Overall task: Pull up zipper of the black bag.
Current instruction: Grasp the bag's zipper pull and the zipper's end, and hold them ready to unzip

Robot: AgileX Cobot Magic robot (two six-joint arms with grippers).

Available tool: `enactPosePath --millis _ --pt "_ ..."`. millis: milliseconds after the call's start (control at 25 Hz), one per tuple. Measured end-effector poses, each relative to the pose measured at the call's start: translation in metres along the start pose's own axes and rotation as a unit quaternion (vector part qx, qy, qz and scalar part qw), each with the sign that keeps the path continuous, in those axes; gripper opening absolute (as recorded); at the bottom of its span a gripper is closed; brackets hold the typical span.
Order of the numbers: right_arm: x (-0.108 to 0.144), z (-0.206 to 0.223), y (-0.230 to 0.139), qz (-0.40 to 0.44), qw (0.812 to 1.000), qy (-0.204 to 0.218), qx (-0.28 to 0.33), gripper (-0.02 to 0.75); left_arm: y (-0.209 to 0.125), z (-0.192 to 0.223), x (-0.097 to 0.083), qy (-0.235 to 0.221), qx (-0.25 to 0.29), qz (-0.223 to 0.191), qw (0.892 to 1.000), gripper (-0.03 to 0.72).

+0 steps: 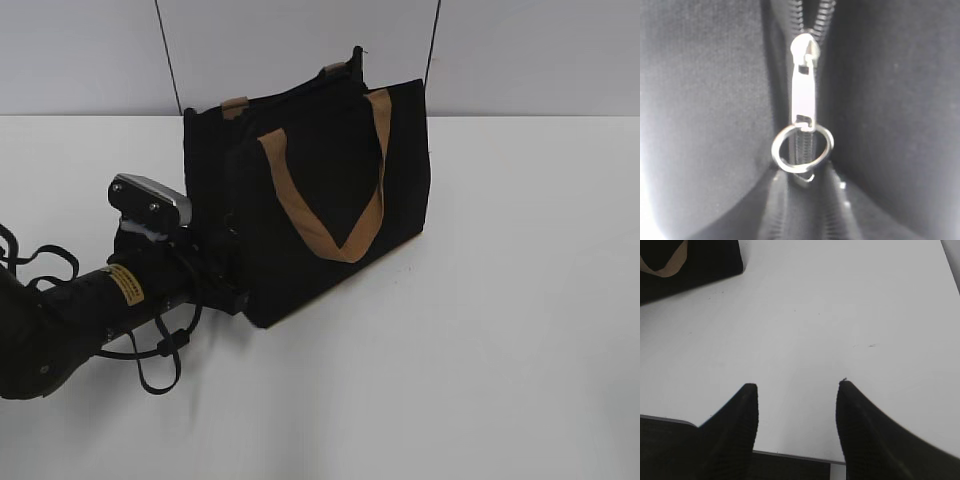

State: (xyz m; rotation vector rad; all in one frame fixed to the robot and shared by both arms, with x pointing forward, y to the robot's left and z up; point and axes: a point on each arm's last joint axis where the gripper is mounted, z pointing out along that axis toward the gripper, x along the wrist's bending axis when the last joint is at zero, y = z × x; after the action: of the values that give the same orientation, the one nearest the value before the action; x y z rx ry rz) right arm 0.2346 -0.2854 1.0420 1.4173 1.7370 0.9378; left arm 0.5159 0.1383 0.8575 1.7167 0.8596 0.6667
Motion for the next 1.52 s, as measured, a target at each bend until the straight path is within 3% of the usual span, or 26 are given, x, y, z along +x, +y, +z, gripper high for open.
enactPosePath --millis 160,440,720,1120,1520 --pt "0.000 0.000 0.000 0.000 1.000 0.000 0.000 0.389 0.000 0.000 0.000 -0.001 -0.002 0.000 1.000 0.213" --pt "0.000 0.000 0.000 0.000 1.000 0.000 0.000 0.389 -0.001 0.000 0.000 0.000 0.005 0.000 1.000 0.083" --pt "0.000 0.000 0.000 0.000 1.000 0.000 0.000 0.389 -0.002 -0.001 0.001 0.005 0.013 -0.002 1.000 0.017" --pt "0.010 0.001 0.005 0.031 0.998 0.057 -0.008 0.389 0.024 -0.025 0.000 0.009 0.002 0.001 1.000 0.010" --pt "0.013 0.008 0.051 -0.002 0.991 0.133 0.022 0.389 0.069 -0.060 0.001 0.022 -0.014 0.006 1.000 0.010"
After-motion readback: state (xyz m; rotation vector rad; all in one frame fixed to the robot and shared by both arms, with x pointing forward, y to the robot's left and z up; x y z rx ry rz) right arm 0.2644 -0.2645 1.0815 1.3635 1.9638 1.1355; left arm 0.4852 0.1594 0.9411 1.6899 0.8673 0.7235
